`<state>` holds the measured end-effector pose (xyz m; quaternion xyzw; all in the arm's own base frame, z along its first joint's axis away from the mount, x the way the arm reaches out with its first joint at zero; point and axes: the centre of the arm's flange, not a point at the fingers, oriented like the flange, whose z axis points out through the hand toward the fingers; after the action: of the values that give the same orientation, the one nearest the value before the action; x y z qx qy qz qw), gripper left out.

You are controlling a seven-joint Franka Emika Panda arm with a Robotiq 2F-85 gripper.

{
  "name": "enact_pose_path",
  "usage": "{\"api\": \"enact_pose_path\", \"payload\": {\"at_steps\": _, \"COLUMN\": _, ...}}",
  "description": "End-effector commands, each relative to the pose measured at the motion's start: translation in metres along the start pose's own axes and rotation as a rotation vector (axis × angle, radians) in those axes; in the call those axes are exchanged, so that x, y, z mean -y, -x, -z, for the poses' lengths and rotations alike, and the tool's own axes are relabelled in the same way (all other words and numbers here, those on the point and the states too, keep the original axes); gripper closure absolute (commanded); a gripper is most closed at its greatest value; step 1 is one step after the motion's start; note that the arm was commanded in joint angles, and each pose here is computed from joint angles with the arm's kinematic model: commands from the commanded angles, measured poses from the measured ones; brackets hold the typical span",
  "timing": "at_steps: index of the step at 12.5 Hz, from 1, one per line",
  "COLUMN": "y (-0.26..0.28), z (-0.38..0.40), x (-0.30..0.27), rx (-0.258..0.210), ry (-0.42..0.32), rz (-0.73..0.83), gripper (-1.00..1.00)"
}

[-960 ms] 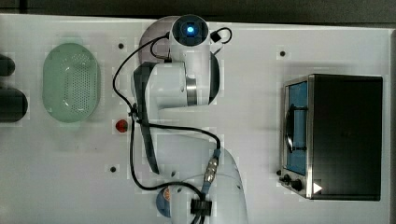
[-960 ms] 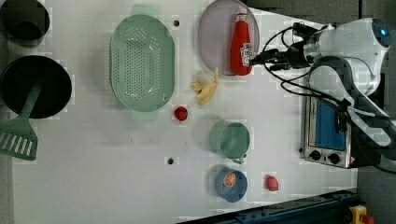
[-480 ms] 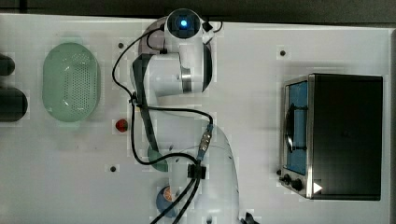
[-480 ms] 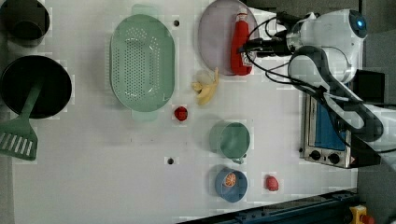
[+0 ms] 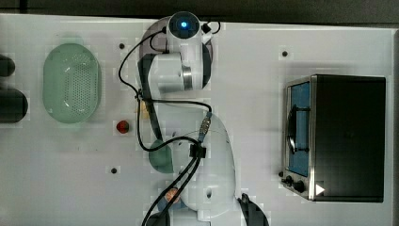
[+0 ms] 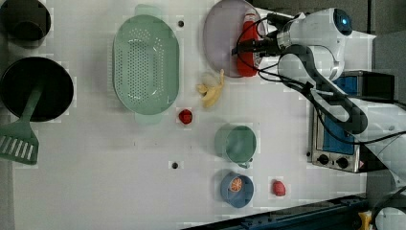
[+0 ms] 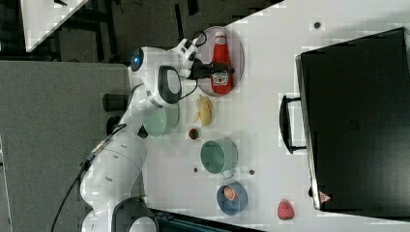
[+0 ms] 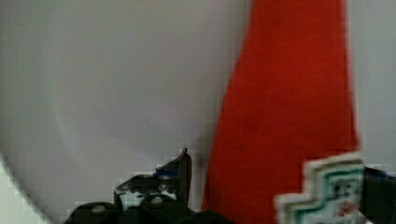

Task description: Pick ketchup from plate and place it on table.

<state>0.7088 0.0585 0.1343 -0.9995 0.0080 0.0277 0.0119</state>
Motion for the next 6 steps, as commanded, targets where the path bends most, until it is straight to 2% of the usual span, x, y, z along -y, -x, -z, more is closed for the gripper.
{"api": "enact_pose_path", "payload": {"at_steps": 1, "y": -0.013, "z": 0.021, "x": 0.003, "rx": -0.083, "ry": 0.004, "rz": 0.059, "gripper": -0.69}}
{"api": "enact_pose_path", "payload": {"at_steps": 3, "y": -0.014, "z": 0.024, "x": 0.003, "rx": -0.089, "ry": 0.004, "rz": 0.058, "gripper": -0.20}}
{"api": "enact_pose_path", "payload": {"at_steps": 6, "y": -0.018, "z": 0.033, "x": 0.002, "rx": -0.103, "ry": 0.004, "rz": 0.056, "gripper": -0.15}}
